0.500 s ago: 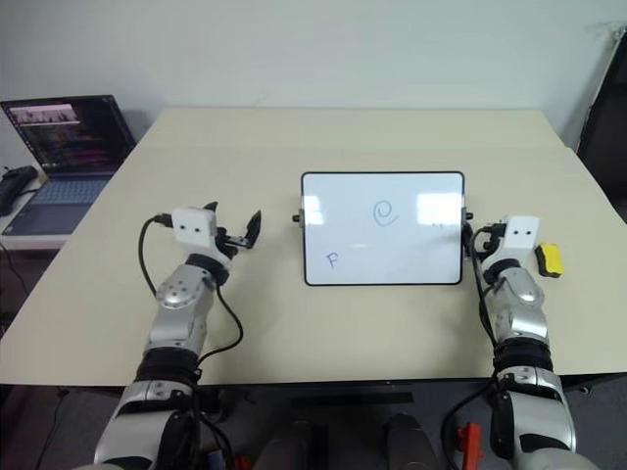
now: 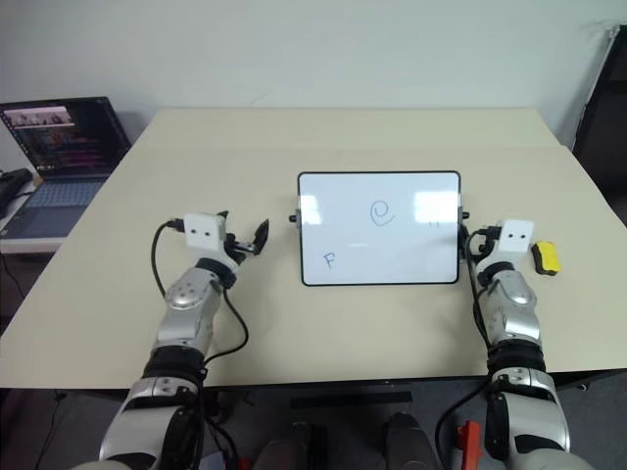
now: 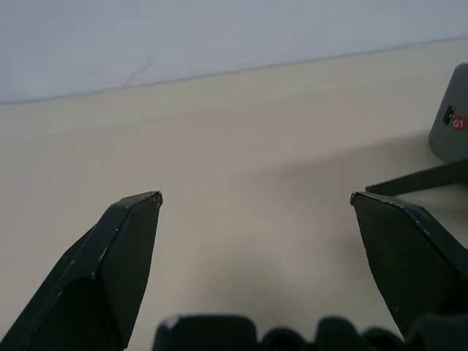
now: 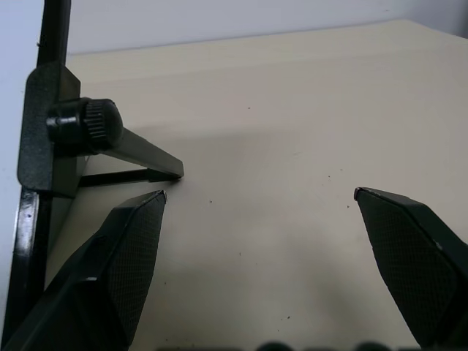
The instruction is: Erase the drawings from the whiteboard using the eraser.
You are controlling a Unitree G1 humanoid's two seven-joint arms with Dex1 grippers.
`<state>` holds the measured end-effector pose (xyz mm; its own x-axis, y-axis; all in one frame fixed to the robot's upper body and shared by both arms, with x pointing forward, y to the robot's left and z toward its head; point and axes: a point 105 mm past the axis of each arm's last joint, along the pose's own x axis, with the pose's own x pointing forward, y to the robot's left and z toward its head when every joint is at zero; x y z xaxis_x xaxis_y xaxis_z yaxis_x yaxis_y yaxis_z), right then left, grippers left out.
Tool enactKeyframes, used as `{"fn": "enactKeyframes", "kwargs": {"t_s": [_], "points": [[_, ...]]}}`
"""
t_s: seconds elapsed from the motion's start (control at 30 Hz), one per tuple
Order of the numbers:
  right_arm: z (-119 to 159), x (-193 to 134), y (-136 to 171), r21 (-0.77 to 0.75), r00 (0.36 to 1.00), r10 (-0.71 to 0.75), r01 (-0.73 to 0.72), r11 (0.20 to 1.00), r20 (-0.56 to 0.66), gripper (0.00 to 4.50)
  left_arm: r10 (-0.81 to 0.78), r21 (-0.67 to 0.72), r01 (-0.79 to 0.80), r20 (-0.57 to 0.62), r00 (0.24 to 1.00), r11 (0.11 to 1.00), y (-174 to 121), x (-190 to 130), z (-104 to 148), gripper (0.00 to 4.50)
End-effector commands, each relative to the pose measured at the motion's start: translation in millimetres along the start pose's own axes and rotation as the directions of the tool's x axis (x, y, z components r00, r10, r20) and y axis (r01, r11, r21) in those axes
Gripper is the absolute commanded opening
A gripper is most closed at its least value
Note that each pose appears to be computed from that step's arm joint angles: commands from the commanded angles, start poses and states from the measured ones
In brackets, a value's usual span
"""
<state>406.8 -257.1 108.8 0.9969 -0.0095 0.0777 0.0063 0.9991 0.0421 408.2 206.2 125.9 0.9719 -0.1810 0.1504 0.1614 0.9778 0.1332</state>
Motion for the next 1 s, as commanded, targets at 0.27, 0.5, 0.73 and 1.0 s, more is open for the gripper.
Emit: {"fn": "enactKeyframes", "kwargs": {"t_s": [0.27, 0.5, 0.73, 1.0], "points": [[36, -28, -43, -0.086, 0.997, 0.082, -0.083, 0.993, -0.014, 4.49, -0.396, 0.019, 0.396, 0.019, 0.918, 0.918, 32, -54, 71, 4.50], [66, -42, -92, -0.090, 0.999, 0.025, -0.028, 0.996, -0.037, 4.49, -0.798, -0.103, 0.812, 0.148, 0.584, 0.575, -73, -74, 131, 4.50], [53, -42, -135, -0.064, 0.976, -0.100, 0.089, 0.994, -0.192, 4.49, -0.921, -0.117, 0.938, 0.184, 0.342, 0.325, -176, -63, 129, 4.50], [40, -37, -140, -0.057, 0.960, -0.082, 0.069, 0.996, -0.269, 4.49, -0.939, -0.106, 0.958, 0.196, 0.283, 0.266, -211, -70, 125, 4.50]]}}
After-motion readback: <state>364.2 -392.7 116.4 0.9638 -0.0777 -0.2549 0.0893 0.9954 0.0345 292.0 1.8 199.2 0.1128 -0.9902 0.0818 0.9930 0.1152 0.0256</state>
